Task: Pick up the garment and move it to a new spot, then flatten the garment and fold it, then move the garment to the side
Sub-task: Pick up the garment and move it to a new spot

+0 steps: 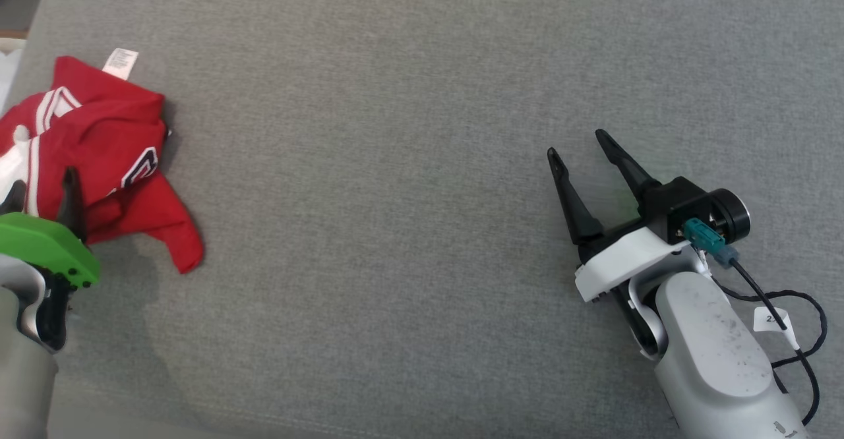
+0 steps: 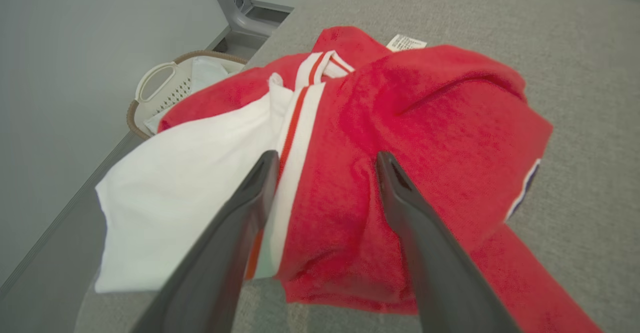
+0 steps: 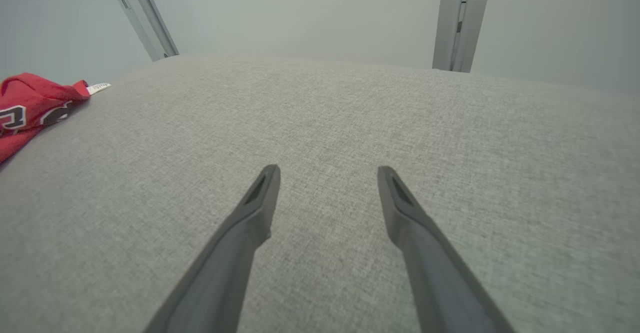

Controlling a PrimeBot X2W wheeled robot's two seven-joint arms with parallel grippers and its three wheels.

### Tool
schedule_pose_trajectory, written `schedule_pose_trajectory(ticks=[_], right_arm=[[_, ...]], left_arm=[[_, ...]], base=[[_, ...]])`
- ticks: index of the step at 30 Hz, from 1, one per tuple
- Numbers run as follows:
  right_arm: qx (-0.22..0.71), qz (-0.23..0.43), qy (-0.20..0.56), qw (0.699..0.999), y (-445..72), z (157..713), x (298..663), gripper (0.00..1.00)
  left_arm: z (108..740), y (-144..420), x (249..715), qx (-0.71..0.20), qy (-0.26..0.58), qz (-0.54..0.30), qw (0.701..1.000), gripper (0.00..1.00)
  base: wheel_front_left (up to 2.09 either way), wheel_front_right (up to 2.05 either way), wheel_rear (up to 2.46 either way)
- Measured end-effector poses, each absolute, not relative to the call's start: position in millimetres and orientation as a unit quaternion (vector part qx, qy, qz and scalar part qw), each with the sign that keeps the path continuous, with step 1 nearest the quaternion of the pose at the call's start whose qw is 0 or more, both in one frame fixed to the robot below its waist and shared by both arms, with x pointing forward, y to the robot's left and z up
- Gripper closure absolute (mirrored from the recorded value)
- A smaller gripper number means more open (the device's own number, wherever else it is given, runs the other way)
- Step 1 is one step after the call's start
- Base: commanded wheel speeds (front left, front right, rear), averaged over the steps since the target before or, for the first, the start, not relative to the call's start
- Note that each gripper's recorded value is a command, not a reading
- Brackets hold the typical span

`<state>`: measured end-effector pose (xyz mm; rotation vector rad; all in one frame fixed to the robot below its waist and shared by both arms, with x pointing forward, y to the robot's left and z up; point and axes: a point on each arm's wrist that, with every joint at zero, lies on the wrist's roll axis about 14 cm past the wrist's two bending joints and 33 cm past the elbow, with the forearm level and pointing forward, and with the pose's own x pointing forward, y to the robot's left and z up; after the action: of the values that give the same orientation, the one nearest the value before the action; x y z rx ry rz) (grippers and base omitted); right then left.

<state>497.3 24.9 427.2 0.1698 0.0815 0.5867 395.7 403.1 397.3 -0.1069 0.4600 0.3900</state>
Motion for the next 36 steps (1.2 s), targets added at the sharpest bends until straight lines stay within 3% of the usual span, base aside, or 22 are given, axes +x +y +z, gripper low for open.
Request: schedule_pose_trajectory(ticks=[3,4,5,12,19,27,36], right_arm=[[0.084,0.275,0.044,0.957,13.3,420.8,501.3,0.00],[0.084,0.269,0.047,0.958,8.5,417.9,502.1,0.00],[0.084,0.263,0.049,0.960,3.9,415.6,502.8,0.00],[0.087,0.224,0.059,0.969,-26.2,410.2,501.2,0.00],[0.092,0.194,0.052,0.975,-49.9,425.6,489.2,0.00],[0.096,0.142,0.054,0.984,-92.5,435.3,459.8,0.00],[0.080,0.072,0.050,0.993,-147.8,446.0,421.9,0.00]], left_arm=[[367.6,402.0,389.2,-0.065,0.291,0.197,0.934,0.00],[362.2,402.5,389.1,-0.062,0.299,0.197,0.932,0.17],[359.5,402.4,390.5,-0.054,0.302,0.193,0.932,1.00],[366.8,387.2,422.0,-0.041,0.249,0.162,0.954,1.00],[481.0,361.0,495.2,-0.010,0.069,0.084,0.994,1.00],[527.8,222.7,514.2,-0.059,-0.042,-0.069,0.995,1.00],[519.6,31.7,486.7,-0.148,-0.025,-0.271,0.951,1.00]], base=[[0.00,0.00,0.00],[0.00,0.00,0.00],[0.00,0.00,0.00],[0.00,0.00,0.00],[0.00,0.00,0.00],[0.00,0.00,0.00],[0.00,0.00,0.00]])
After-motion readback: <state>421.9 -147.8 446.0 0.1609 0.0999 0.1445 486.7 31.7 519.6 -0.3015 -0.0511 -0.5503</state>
